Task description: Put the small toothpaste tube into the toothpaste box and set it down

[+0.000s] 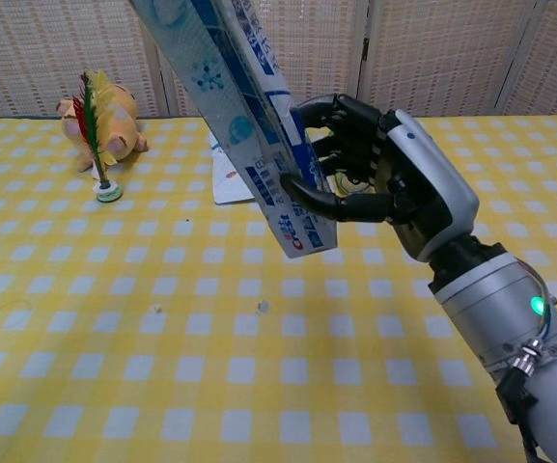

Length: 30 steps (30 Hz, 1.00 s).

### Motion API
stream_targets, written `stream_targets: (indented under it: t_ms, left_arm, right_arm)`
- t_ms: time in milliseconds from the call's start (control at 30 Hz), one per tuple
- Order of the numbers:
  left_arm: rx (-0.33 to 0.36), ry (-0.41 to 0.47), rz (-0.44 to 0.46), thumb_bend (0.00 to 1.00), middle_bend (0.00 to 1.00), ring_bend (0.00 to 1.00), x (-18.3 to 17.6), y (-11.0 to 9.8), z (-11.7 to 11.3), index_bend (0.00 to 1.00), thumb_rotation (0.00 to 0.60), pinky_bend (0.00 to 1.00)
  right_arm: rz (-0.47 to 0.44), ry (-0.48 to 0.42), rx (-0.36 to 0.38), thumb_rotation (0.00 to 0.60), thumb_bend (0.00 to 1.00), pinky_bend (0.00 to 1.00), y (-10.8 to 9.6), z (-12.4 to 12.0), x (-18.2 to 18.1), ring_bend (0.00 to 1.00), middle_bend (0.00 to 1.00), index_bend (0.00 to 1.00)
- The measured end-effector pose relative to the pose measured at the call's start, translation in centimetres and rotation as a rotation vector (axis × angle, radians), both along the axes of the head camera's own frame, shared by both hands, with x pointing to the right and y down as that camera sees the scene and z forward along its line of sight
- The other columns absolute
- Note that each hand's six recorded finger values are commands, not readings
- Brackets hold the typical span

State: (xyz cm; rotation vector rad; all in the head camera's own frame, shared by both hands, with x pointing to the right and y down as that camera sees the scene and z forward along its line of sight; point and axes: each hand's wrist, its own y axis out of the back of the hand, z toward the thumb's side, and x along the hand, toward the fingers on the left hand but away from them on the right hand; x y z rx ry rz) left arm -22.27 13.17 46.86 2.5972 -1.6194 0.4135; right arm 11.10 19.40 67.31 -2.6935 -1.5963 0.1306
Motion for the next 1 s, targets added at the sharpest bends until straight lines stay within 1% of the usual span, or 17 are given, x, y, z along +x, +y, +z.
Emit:
stream_targets:
  t_ms: [200, 400, 467, 533, 600, 667, 700, 800, 1000]
  left_arm:
    - [-0.007, -0.011, 0.006, 0.52, 1.0, 1.0, 0.9, 0.4, 0.6, 0.81, 0.6, 1.0]
    - [-0.017, -0.032, 0.012, 0.52, 1.0, 1.0, 1.6, 0.9, 1.3, 0.72, 0.6, 1.0]
    - [-0.025, -0.036, 0.008, 0.52, 1.0, 1.0, 1.7, 1.0, 1.5, 0.66, 0.6, 1.0]
    - [-0.036, -0.037, 0.007, 0.46, 1.0, 1.0, 1.8, 1.0, 1.7, 0.46, 0.6, 1.0]
    - [-0.047, -0.041, 0.019, 0.35, 1.0, 1.0, 2.0, 1.1, 1.9, 0.21, 0.6, 1.0]
    - [-0.058, -0.044, 0.033, 0.29, 1.0, 1.0, 2.1, 1.2, 2.1, 0.08, 0.6, 1.0]
    - [-0.064, -0.046, 0.042, 0.27, 1.0, 1.0, 2.1, 1.2, 2.1, 0.05, 0.6, 1.0]
    - [-0.075, -0.043, 0.052, 0.25, 1.0, 1.0, 2.1, 1.0, 2.2, 0.02, 0.6, 1.0]
    - [-0.074, -0.028, 0.047, 0.24, 1.0, 1.0, 1.7, 0.7, 1.8, 0.01, 0.6, 1.0]
  right_arm:
    - [-0.018, 0.012, 0.001, 0.6, 0.31, 0.47, 0.3, -0.2, -0.8, 0.44, 0.36, 0.47]
    - [-0.023, 0.002, -0.001, 0.6, 0.31, 0.47, 0.6, -0.5, -1.3, 0.43, 0.36, 0.47]
    - [-0.021, -0.001, -0.002, 0.6, 0.31, 0.47, 0.6, -0.6, -1.4, 0.43, 0.36, 0.47]
    - [-0.019, -0.004, -0.002, 0.6, 0.31, 0.47, 0.5, -0.7, -1.3, 0.44, 0.36, 0.47]
    - [-0.019, -0.006, -0.001, 0.6, 0.31, 0.47, 0.5, -0.7, -1.3, 0.44, 0.36, 0.47]
    - [-0.019, -0.007, 0.0, 0.6, 0.31, 0.47, 0.6, -0.8, -1.2, 0.44, 0.36, 0.47]
    - [-0.019, -0.008, 0.001, 0.6, 0.31, 0.47, 0.6, -0.9, -1.2, 0.44, 0.36, 0.47]
    - [-0.02, -0.008, 0.001, 0.6, 0.31, 0.47, 0.6, -0.9, -1.1, 0.44, 0.36, 0.47]
    - [-0.019, -0.009, -0.005, 0.6, 0.31, 0.47, 0.7, -0.8, -1.0, 0.44, 0.36, 0.47]
